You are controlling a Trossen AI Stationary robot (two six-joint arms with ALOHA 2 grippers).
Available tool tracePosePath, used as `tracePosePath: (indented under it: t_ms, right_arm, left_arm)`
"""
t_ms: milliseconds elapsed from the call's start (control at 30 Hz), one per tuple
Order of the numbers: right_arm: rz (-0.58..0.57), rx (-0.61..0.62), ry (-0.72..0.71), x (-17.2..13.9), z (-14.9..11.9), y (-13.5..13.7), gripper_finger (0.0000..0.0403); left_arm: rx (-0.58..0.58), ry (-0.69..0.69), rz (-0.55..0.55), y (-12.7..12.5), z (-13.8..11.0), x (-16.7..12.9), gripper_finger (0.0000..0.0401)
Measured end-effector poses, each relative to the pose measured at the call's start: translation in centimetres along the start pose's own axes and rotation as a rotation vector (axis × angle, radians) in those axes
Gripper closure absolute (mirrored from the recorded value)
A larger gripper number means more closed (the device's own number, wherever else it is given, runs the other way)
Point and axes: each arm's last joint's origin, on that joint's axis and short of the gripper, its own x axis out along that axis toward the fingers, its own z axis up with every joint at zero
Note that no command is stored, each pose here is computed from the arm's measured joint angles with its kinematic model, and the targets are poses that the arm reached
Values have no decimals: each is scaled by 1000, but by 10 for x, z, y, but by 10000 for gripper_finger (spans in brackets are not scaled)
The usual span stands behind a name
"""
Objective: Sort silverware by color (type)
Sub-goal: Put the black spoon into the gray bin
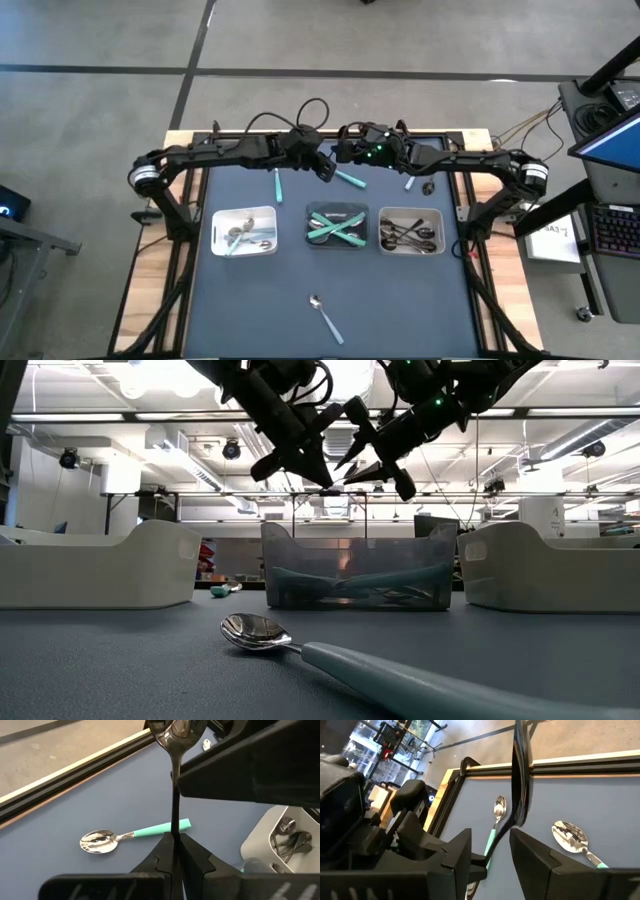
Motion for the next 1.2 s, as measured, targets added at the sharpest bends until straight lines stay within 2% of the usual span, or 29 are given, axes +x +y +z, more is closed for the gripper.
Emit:
tracePosePath:
  t_ms: [333,533,767,1200]
  right_arm:
    - [6,5,8,0,0,0,278]
    - [31,5,-11,0,1,3,280]
    - [32,2,-12,0,2,3,299]
    - [18,-23,1,0,0,1,301]
  left_arm:
    - [35,-5,-2,0,2,-7,401]
    - [57,-17,-64,-8,2,-9,401]
    - [55,-23,-57,-8,2,-8,401]
    - [54,-32,-58,-8,3,-8,401]
